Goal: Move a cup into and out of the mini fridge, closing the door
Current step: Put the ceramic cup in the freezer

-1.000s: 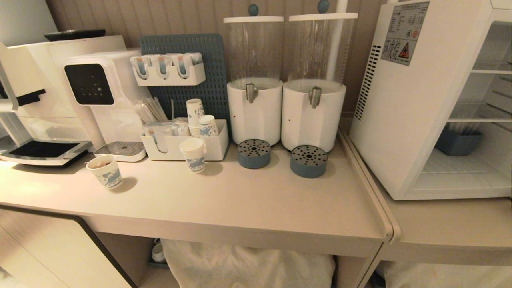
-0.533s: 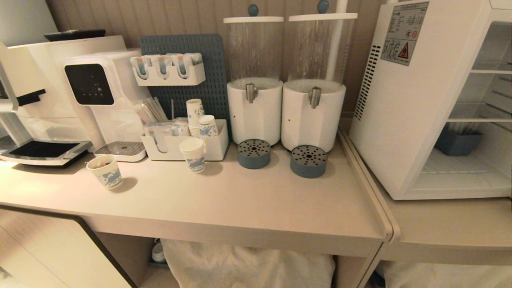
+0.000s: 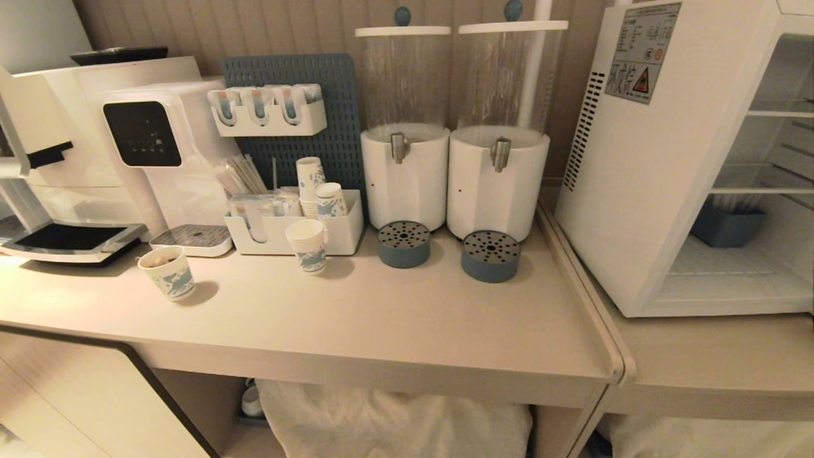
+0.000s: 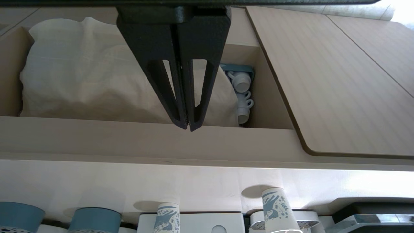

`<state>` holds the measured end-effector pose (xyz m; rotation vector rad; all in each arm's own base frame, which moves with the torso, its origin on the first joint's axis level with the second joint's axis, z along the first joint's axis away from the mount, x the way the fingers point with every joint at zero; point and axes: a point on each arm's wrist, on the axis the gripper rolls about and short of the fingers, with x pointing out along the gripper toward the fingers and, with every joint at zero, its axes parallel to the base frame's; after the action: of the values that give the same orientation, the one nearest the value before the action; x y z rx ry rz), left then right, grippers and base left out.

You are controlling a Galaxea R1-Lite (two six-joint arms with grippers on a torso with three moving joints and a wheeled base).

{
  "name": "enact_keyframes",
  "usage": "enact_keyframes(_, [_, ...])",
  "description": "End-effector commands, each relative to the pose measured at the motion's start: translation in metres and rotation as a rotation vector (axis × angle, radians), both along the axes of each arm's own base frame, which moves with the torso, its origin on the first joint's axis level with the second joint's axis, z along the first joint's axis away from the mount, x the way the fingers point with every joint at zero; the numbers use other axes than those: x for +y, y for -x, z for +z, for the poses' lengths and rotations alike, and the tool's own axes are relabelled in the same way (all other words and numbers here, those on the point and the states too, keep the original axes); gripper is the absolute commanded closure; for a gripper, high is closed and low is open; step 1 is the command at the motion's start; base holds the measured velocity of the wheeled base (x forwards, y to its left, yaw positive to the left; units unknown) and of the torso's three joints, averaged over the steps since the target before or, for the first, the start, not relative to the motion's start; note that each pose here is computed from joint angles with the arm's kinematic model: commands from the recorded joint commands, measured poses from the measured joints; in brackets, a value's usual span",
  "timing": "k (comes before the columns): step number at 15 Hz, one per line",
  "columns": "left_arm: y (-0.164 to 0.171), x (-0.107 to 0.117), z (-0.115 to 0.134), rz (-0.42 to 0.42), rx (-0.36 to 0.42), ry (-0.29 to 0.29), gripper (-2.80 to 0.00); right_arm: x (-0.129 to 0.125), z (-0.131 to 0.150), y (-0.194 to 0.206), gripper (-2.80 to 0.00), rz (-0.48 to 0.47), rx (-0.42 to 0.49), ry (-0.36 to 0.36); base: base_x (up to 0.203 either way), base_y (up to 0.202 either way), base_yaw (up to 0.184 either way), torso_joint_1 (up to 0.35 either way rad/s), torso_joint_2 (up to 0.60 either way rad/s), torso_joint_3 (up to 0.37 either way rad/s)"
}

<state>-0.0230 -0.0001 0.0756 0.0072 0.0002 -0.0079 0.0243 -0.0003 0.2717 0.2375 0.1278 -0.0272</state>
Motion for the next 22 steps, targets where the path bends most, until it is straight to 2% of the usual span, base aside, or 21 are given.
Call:
enact_keyframes(1, [0.000, 0.000, 0.000, 0.000, 0.001, 0.000, 0.00, -0.002, 0.000, -0.064, 0.00, -0.021, 0.188, -0.036, 0.000, 0.000, 0.000, 0.000, 0.00, 0.000])
enact_keyframes(3, [0.000, 0.000, 0.000, 0.000, 0.001, 0.001, 0.00, -0.004, -0.006, -0.103, 0.00, -0.049, 0.230, -0.063, 0.000, 0.000, 0.000, 0.000, 0.00, 0.000])
enact_keyframes(4, [0.000, 0.000, 0.000, 0.000, 0.001, 0.001, 0.00, -0.006, -0.012, -0.124, 0.00, -0.058, 0.205, -0.060, 0.000, 0.000, 0.000, 0.000, 0.00, 0.000])
enact_keyframes(6, [0.000, 0.000, 0.000, 0.002, 0.001, 0.004, 0.00, -0.013, -0.029, -0.160, 0.00, -0.080, 0.120, -0.008, 0.000, 0.000, 0.000, 0.000, 0.00, 0.000])
enact_keyframes(8, [0.000, 0.000, 0.000, 0.002, 0.001, 0.006, 0.00, -0.024, -0.051, -0.183, 0.00, -0.112, 0.086, 0.046, 0.000, 0.000, 0.000, 0.000, 0.00, 0.000])
enact_keyframes(12, [0.000, 0.000, 0.000, 0.002, 0.001, 0.006, 0.00, -0.046, -0.081, -0.182, 0.00, -0.117, 0.077, 0.092, 0.000, 0.000, 0.000, 0.000, 0.00, 0.000])
enact_keyframes(18, [0.000, 0.000, 0.000, 0.002, 0.001, 0.006, 0.00, -0.059, -0.101, -0.181, 0.00, -0.099, 0.150, 0.076, 0.000, 0.000, 0.000, 0.000, 0.00, 0.000])
enact_keyframes(22, [0.000, 0.000, 0.000, 0.002, 0.001, 0.007, 0.00, -0.064, -0.118, -0.199, 0.00, -0.087, 0.099, 0.085, 0.000, 0.000, 0.000, 0.000, 0.00, 0.000])
